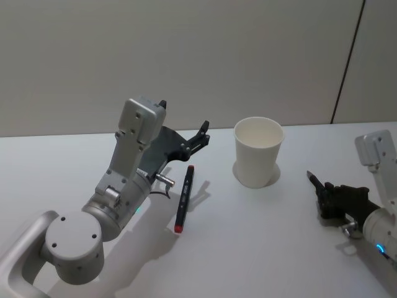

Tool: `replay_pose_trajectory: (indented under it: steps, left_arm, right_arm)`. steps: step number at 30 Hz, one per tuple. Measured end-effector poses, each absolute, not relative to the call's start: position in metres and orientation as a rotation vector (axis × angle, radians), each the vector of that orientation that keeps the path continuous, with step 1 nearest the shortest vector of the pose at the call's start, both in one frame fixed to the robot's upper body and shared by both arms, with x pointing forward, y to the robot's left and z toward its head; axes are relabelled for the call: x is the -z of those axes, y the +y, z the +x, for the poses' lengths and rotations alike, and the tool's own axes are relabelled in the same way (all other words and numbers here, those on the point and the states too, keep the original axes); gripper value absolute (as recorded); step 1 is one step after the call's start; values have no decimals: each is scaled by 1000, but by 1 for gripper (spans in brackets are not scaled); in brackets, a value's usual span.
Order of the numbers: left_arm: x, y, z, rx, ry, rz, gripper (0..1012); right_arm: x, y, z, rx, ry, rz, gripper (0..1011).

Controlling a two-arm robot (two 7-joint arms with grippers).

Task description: Place the pen into the pen holder.

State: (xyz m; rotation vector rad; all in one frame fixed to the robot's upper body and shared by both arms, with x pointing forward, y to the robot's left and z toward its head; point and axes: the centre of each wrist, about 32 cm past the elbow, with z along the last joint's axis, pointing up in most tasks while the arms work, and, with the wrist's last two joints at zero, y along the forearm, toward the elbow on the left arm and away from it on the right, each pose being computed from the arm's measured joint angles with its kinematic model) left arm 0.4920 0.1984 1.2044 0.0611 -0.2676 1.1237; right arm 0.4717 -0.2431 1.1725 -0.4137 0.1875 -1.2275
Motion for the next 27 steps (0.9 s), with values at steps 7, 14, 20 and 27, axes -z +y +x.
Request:
replay_pose_trajectory:
  steps: [7, 14, 20, 27]
  left_arm:
    - [-1204, 198, 492, -1124, -268, 61, 998]
    - [-1204, 198, 492, -1124, -268, 61, 998]
    - [-1204, 198, 492, -1124, -268, 61, 998]
    - [-1204, 198, 492, -1124, -268, 61, 998]
  right_arm:
    - [-1173, -243, 472, 1228, 185, -411, 134]
    - [-1174, -243, 472, 1229, 172, -389, 134]
    - [-1175, -244, 471, 1232, 140, -337, 134]
    - [-1178, -245, 471, 1237, 91, -260, 134]
